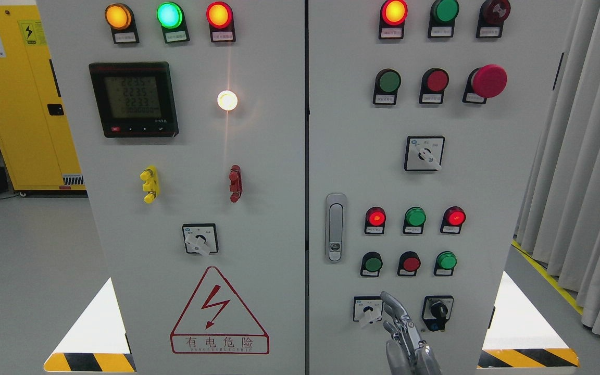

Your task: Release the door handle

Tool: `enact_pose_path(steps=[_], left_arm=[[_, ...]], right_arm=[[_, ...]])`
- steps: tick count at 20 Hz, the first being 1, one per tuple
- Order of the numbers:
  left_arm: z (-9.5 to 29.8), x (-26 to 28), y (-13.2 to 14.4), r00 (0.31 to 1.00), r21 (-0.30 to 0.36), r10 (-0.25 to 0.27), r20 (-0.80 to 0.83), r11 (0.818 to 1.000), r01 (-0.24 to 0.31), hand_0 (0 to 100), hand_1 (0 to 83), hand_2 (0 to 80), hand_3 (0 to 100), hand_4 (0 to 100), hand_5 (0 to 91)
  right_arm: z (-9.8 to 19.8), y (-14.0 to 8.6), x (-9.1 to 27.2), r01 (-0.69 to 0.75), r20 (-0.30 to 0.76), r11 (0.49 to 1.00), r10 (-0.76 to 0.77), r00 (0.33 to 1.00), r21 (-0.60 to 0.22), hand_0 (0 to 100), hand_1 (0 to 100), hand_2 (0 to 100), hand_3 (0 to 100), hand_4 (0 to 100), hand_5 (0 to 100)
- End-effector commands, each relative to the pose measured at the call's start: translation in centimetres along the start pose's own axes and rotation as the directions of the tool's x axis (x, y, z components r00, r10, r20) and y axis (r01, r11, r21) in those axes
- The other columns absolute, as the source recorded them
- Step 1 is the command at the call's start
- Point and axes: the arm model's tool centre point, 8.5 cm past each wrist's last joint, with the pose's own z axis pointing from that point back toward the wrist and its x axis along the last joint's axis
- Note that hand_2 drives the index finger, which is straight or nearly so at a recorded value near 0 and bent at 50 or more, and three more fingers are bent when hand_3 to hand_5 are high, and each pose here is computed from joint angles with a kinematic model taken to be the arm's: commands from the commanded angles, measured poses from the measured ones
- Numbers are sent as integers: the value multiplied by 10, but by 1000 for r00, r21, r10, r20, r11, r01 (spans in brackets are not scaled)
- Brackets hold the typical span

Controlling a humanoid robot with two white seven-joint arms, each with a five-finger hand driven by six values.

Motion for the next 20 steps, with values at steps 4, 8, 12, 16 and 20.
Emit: enact_pose_path(steps=[4, 8, 12, 16, 20], left_arm=[[0, 0, 0, 1000, 0, 0, 1, 1000, 0, 120, 556, 0, 0, 0, 0], [0, 0, 0, 1000, 0, 0, 1, 1000, 0, 120, 556, 0, 0, 0, 0], [0, 0, 0, 1000, 0, 0, 1, 1000, 0, 120, 556, 0, 0, 0, 0], [0, 0, 0, 1000, 0, 0, 1, 1000, 0, 120, 556, 0, 0, 0, 0], [0, 0, 0, 1000, 0, 0, 1, 1000, 0, 120, 556, 0, 0, 0, 0]], right_arm=[[-8, -6, 7, -408, 27, 913, 409, 912, -25, 600, 273, 0, 868, 879, 941], [-22, -3, 9, -603, 10, 796, 604, 797, -53, 709, 375, 0, 877, 891, 951], [-31, -3, 13, -710, 25, 700, 713, 700, -85, 752, 368, 0, 950, 924, 993], [-34, 5, 17, -847, 50, 522, 853, 520, -102, 697, 357, 0, 990, 954, 1000], [-48, 17, 13, -882, 55, 458, 889, 455, -110, 497, 357, 0, 1000, 986, 1000]])
